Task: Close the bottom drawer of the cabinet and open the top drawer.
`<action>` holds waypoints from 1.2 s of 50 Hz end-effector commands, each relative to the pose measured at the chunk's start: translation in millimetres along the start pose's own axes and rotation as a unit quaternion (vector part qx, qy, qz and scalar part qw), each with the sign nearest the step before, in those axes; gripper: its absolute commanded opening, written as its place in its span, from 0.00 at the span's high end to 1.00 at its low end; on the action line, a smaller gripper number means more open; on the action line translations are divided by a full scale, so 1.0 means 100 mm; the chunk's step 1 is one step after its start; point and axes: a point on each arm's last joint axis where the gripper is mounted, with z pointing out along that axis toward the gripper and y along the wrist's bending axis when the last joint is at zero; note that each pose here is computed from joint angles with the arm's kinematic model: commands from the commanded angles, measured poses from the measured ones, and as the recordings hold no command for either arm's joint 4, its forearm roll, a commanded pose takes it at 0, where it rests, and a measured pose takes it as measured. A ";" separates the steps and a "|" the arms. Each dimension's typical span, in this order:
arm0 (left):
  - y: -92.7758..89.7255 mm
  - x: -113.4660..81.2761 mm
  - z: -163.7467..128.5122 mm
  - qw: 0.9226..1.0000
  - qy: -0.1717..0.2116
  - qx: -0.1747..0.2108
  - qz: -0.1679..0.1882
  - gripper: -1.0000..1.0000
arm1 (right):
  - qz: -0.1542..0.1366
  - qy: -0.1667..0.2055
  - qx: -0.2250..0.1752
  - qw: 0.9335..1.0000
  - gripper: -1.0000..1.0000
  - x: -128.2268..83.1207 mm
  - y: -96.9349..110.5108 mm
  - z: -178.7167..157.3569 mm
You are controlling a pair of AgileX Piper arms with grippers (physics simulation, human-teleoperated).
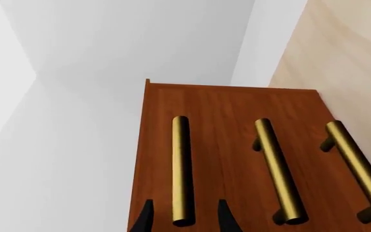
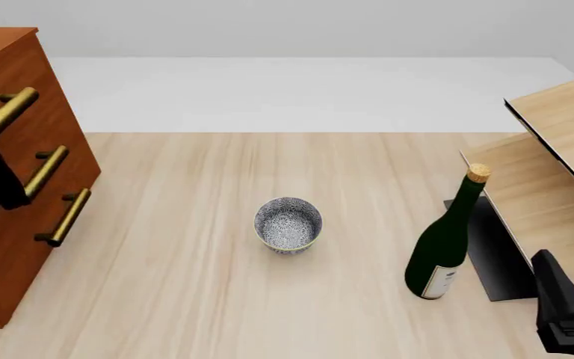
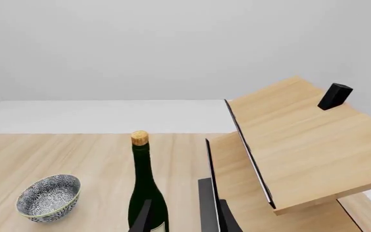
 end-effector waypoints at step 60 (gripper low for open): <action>-0.07 0.21 0.08 0.999 0.046 0.011 -0.023 1.00 | -0.001 -0.001 0.001 1.000 0.00 0.00 0.00 0.00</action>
